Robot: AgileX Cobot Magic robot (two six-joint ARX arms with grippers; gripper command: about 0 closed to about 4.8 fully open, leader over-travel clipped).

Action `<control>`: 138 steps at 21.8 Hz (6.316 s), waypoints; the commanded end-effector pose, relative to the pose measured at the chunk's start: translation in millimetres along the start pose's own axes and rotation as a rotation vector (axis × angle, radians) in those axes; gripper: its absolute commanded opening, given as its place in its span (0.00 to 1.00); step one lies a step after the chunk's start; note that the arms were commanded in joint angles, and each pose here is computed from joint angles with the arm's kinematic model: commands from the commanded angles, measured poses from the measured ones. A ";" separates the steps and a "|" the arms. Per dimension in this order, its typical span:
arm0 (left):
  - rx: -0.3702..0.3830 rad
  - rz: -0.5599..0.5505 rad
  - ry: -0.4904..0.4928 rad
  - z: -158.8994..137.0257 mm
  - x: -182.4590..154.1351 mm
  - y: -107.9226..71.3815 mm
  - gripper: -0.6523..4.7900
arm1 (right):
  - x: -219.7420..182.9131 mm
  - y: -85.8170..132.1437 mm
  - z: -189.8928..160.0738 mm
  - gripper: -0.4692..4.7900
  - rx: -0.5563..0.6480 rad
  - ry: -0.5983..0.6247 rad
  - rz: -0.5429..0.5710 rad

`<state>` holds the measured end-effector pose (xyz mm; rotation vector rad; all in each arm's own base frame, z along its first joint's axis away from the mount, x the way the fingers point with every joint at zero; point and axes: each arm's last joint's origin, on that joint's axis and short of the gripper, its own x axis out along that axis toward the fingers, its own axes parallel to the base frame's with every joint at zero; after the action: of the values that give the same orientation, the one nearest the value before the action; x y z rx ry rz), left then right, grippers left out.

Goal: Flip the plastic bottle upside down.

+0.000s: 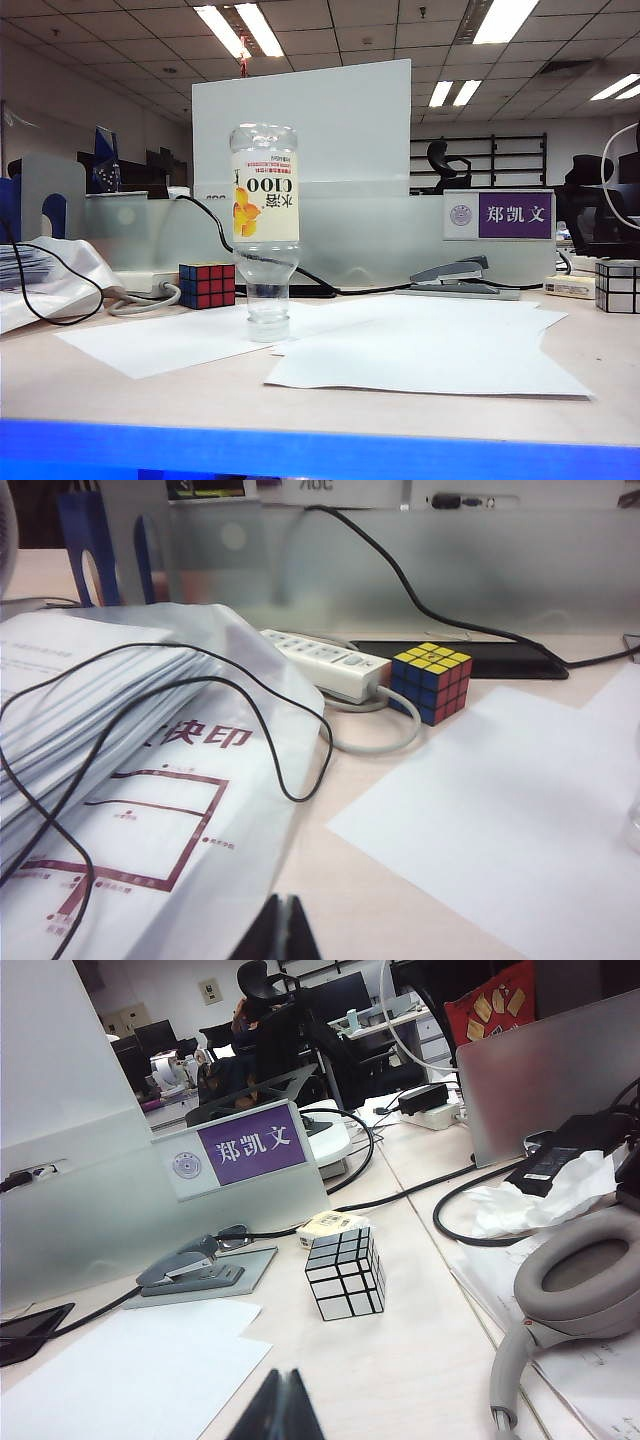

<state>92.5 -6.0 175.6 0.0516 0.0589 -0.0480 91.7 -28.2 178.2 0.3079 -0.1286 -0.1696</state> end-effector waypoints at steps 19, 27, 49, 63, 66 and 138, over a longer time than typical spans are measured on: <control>-0.025 -0.001 -0.082 -7.4 4.9 -0.6 0.11 | -0.3 0.8 2.1 0.07 -0.004 -0.013 0.005; -0.039 -0.001 -0.082 -7.3 4.9 -0.5 0.11 | -0.3 0.8 2.1 0.07 -0.004 -0.013 0.005; -0.065 -0.003 -0.082 -7.3 4.9 -0.6 0.11 | -0.3 0.8 2.1 0.07 -0.004 -0.013 0.005; -0.065 -0.004 -0.082 -7.3 4.9 -0.7 0.11 | -0.3 0.8 2.1 0.07 -0.004 -0.013 0.005; -0.065 -0.004 -0.082 -7.3 4.9 -0.7 0.11 | -0.3 0.8 2.1 0.07 -0.004 -0.013 0.005; -0.065 -0.004 -0.082 -7.4 4.9 -0.7 0.11 | -1.2 29.2 -12.4 0.07 -0.214 0.025 0.137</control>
<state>97.2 -6.5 166.5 -0.0163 -0.0082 -0.0478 96.7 3.9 175.1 0.0862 -0.0962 -0.0329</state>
